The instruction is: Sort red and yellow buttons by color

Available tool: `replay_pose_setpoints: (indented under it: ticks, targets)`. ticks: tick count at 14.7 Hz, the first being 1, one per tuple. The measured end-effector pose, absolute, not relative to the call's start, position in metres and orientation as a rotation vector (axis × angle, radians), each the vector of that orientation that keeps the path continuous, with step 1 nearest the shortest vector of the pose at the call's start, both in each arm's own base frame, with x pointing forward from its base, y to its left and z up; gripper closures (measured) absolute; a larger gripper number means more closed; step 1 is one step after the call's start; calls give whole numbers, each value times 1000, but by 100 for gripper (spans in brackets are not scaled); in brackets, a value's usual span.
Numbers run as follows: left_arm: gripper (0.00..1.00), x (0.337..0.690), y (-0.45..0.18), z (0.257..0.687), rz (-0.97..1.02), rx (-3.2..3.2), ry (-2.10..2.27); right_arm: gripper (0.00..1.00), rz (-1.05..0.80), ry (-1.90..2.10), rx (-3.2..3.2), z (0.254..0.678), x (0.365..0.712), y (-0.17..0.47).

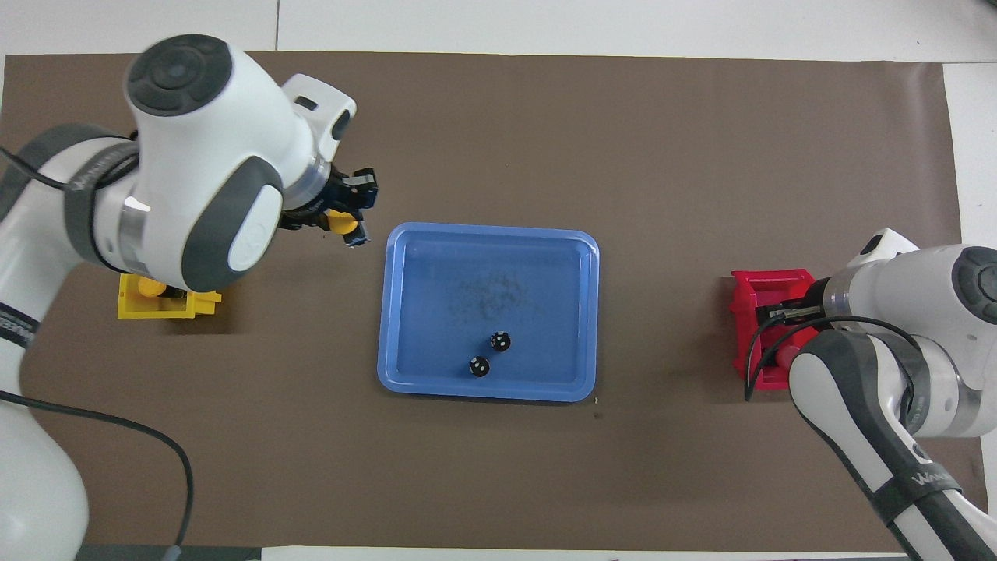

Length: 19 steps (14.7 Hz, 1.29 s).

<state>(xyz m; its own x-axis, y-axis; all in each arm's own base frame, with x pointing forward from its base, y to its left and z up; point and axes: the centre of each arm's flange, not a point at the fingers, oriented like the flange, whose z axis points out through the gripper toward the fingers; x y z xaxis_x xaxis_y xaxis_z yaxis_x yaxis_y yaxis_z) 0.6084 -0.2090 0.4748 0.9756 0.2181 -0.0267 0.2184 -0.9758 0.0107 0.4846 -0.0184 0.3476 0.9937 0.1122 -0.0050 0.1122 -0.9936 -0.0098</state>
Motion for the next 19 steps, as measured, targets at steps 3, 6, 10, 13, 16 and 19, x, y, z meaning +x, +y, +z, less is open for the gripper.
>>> replay_pose_setpoints:
  ticks: [3,6,10,13,16,19]
  targets:
    - [59,637,-89,473,-33,3128,271,26,24,-182,-3126,349,485,-18]
    - [59,643,-24,471,-34,3132,190,26,90,-182,-3120,365,490,-19]
    - [59,642,-5,455,-32,3136,109,26,160,-184,-3112,421,506,-19]
    - [59,638,6,435,-20,3136,83,24,154,-183,-3112,484,513,-16]
    - [59,633,10,428,-23,3136,69,21,136,-177,-3114,545,511,-14]
    - [59,625,11,415,22,3135,65,11,132,-175,-3114,582,510,-14]
